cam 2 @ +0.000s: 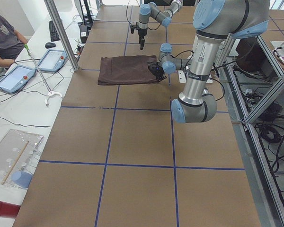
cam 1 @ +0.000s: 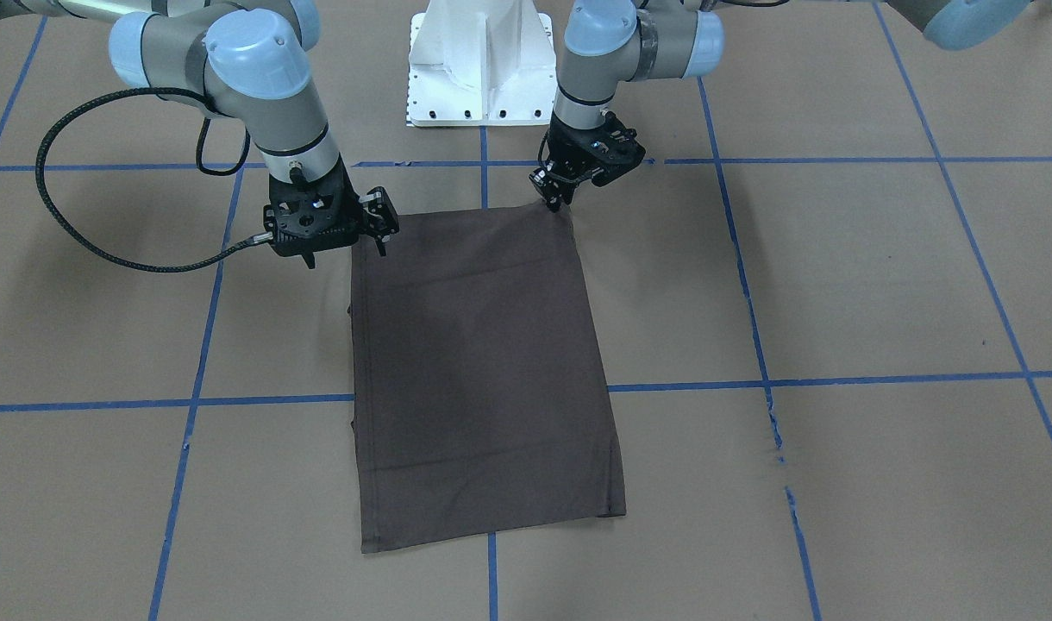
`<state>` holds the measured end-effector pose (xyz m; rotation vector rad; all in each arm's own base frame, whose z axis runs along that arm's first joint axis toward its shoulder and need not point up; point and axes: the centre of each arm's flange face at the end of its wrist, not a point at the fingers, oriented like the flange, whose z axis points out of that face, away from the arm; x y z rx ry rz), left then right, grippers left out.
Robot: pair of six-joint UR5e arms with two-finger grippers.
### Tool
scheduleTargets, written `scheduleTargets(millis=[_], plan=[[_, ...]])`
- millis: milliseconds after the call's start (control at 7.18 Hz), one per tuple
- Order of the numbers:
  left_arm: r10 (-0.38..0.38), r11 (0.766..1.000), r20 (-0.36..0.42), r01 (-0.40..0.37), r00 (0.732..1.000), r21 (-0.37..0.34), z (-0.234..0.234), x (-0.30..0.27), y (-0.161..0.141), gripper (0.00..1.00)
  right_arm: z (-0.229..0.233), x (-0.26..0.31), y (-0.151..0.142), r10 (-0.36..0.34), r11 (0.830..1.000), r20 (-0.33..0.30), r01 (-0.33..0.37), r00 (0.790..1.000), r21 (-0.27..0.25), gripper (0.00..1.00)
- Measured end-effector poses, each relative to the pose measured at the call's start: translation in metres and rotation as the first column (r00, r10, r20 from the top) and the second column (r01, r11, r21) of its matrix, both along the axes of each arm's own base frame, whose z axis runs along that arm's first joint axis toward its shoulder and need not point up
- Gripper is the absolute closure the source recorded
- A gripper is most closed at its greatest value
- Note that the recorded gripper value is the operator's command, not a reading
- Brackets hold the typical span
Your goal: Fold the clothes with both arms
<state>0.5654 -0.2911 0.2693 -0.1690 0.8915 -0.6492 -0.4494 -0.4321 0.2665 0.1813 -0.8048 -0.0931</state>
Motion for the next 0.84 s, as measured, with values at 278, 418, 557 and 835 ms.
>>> scheduleTargets(millis=[278, 418, 557, 835], plan=[[-0.009, 1.0, 0.003, 0.009, 1.0, 0.01, -0.001, -0.0008, 0.0005, 1.0, 0.0019, -0.001, 0.0008, -0.002, 1.0, -0.004, 0.002, 1.0, -0.003, 0.0], [-0.02, 1.0, 0.005, 0.02, 1.0, 0.021, -0.0017, -0.0002, 0.0009, 1.0, 0.0035, -0.0018, 0.0017, -0.002, 1.0, -0.006, 0.002, 1.0, -0.006, 0.0], [-0.025, 0.999, 0.006, 0.025, 1.0, 0.028, -0.0019, 0.0, 0.001, 1.0, 0.0046, -0.0029, 0.0029, -0.002, 1.0, -0.007, 0.002, 1.0, -0.009, 0.0], [-0.023, 0.999, 0.01, 0.023, 1.0, 0.035, -0.0006, -0.0006, 0.0011, 1.0, 0.0056, -0.0057, 0.0059, 0.0, 1.0, -0.007, 0.0, 1.0, -0.018, 0.0]])
